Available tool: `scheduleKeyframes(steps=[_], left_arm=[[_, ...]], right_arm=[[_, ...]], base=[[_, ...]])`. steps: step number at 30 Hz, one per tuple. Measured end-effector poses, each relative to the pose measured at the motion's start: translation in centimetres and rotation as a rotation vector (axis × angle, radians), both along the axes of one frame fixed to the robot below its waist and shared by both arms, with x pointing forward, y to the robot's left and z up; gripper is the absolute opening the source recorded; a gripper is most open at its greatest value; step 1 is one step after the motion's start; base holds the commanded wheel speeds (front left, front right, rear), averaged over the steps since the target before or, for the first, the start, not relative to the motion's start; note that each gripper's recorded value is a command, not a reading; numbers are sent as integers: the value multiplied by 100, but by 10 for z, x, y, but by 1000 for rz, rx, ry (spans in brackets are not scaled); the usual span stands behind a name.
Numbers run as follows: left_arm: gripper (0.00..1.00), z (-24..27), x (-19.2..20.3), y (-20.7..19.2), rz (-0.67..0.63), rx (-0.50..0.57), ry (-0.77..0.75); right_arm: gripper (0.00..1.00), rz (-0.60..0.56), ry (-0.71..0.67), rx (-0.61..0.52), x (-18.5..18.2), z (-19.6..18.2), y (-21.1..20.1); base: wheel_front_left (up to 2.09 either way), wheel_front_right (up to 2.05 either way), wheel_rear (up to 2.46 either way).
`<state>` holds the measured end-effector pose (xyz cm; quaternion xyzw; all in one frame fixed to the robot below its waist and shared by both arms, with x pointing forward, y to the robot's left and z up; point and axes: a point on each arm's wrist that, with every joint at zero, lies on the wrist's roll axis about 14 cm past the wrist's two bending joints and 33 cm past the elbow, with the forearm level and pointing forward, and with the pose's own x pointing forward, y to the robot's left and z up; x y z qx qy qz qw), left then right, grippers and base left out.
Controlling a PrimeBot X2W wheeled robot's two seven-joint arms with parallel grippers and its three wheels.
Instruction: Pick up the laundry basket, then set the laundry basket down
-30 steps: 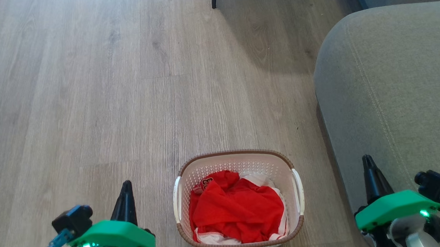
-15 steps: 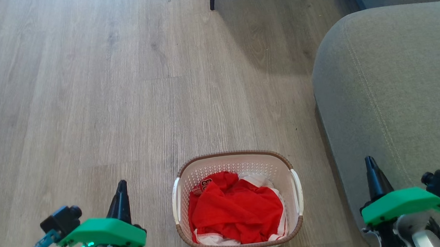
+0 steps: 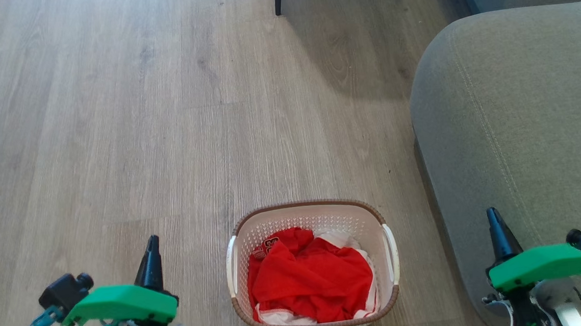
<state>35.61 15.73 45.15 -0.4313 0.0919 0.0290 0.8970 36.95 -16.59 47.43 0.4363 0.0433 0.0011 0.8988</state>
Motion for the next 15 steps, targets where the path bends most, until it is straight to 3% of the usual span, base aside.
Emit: scheduleKeyframes(steps=[15], left_arm=[[0,0,1,8,32,-158,11]], right_arm=[[0,-35,16,154,3,1,-10]], base=[[0,0,0]])
